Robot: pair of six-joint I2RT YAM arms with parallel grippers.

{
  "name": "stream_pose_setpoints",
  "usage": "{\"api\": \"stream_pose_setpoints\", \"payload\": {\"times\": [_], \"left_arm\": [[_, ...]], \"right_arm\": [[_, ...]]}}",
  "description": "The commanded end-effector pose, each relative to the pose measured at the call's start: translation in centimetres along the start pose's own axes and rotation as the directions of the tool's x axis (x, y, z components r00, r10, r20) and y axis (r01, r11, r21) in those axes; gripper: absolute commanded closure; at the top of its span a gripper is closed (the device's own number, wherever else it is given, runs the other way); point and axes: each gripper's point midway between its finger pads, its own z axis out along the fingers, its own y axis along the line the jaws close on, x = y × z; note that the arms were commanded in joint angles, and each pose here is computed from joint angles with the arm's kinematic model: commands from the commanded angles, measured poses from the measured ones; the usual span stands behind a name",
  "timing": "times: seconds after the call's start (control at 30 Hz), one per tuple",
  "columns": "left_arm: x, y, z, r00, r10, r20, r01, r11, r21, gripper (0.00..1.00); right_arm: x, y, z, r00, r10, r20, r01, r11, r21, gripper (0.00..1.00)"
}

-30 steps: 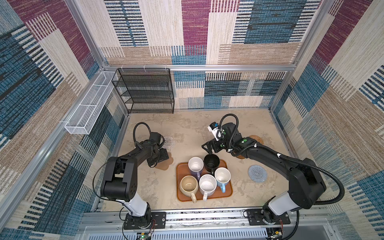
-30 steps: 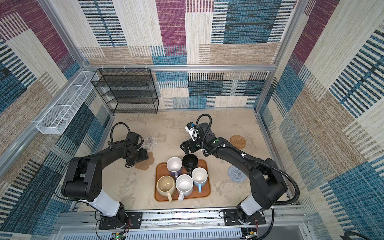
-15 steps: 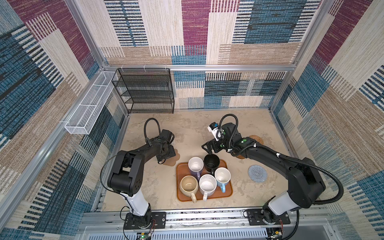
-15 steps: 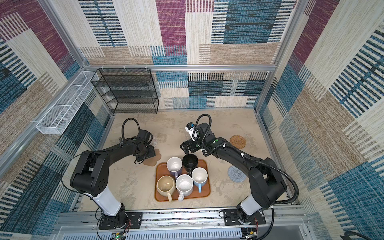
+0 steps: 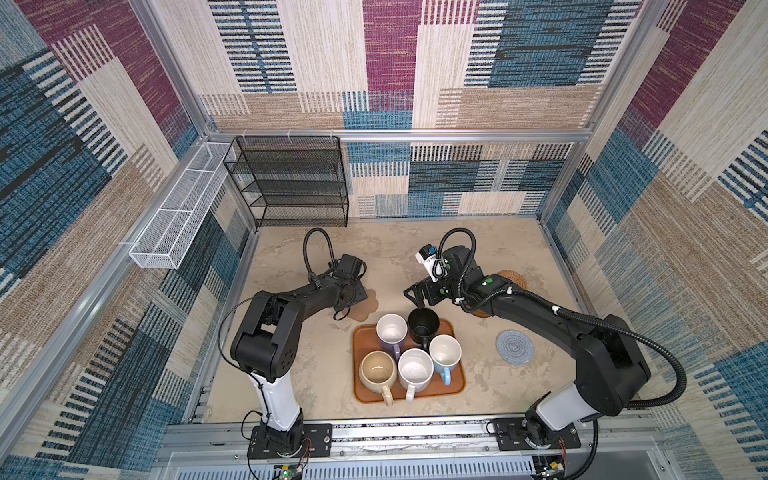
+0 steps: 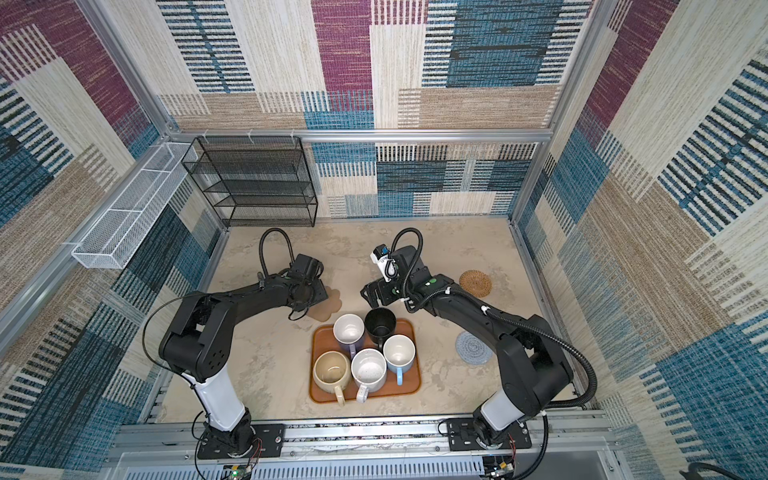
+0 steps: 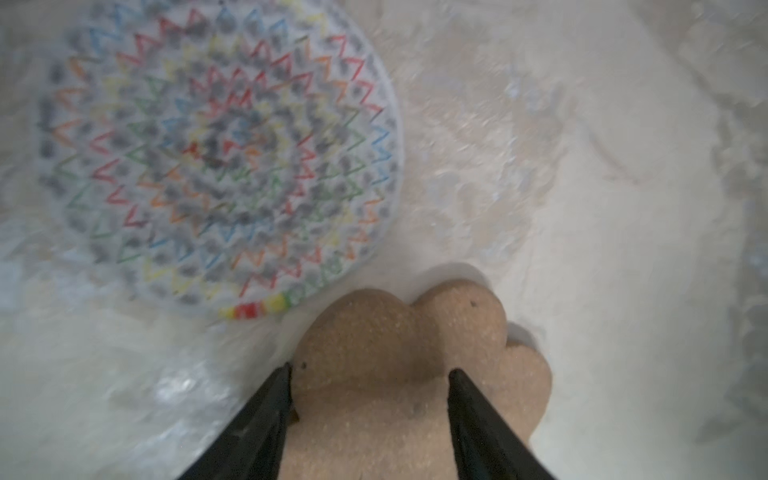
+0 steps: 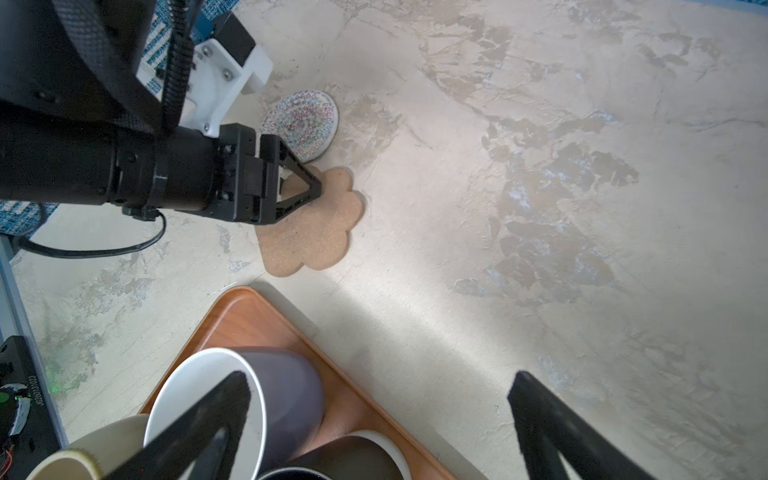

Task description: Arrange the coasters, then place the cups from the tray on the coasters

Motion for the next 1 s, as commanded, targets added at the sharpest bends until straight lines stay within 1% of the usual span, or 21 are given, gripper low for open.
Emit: {"api": "stream_pose_setpoints", "payload": {"times": [0.0, 0.2, 0.33, 0.47, 0.53, 0.6, 0.67, 0.7, 0.73, 0.77, 0.87, 0.97], "left_arm": [[2.8, -0.4, 0.9, 0.992, -0.070, -0.109, 0.070, 0.998, -0.002, 0.40], [2.3, -2.0, 1.6, 0.994, -0.086, -0.063, 0.086, 0.996, 0.002, 0.41], [1.0, -2.2, 0.2, 0.998, -0.053, -0.021, 0.053, 0.999, -0.001, 0.36], [-0.1, -1.2, -2.5, 0.999, 0.054, 0.003, -0.054, 0.996, -0.065, 0.32], [-0.1, -0.6, -3.8, 0.994, 0.108, 0.006, -0.107, 0.991, -0.074, 0.32], [0.1, -0.8, -5.0, 0.986, 0.166, -0.001, -0.166, 0.985, -0.039, 0.34], [0.7, -1.0, -5.8, 0.972, 0.233, -0.025, -0.233, 0.972, -0.005, 0.39], [1.1, -1.4, -6.0, 0.963, 0.267, -0.040, -0.267, 0.964, 0.023, 0.42], [1.4, -2.0, -6.0, 0.949, 0.310, -0.053, -0.307, 0.950, 0.057, 0.49], [1.8, -2.7, -5.8, 0.936, 0.346, -0.068, -0.339, 0.936, 0.095, 0.53], [2.6, -3.3, -5.2, 0.905, 0.410, -0.115, -0.397, 0.910, 0.121, 0.53], [3.1, -3.8, -4.5, 0.886, 0.446, -0.127, -0.433, 0.893, 0.122, 0.52]], "right_arm": [[-0.4, -0.1, 0.0, 1.000, -0.017, 0.022, 0.017, 1.000, 0.011, 0.00], [-0.4, -0.2, -0.1, 1.000, -0.018, 0.022, 0.017, 1.000, 0.019, 0.00], [-0.4, -0.3, -0.3, 0.999, -0.019, 0.026, 0.018, 1.000, 0.024, 0.00], [-0.5, -0.3, -0.4, 0.999, -0.021, 0.032, 0.020, 0.999, 0.027, 0.00], [-0.4, -0.3, -0.4, 0.999, -0.021, 0.030, 0.020, 0.999, 0.027, 0.00], [-0.4, -0.3, -0.3, 0.999, -0.019, 0.029, 0.019, 0.999, 0.027, 0.00], [-0.5, -0.3, -0.3, 0.999, -0.020, 0.029, 0.019, 1.000, 0.024, 0.00], [-0.5, -0.2, -0.3, 0.999, -0.020, 0.030, 0.019, 1.000, 0.024, 0.00], [-0.6, -0.2, -0.2, 0.999, -0.021, 0.031, 0.020, 1.000, 0.023, 0.00], [-0.6, -0.3, -0.2, 0.999, -0.020, 0.031, 0.019, 1.000, 0.025, 0.00], [-0.7, -0.2, -0.3, 0.999, -0.018, 0.034, 0.017, 1.000, 0.023, 0.00], [-0.6, -0.2, -0.3, 0.999, -0.017, 0.032, 0.017, 1.000, 0.024, 0.00]]}}
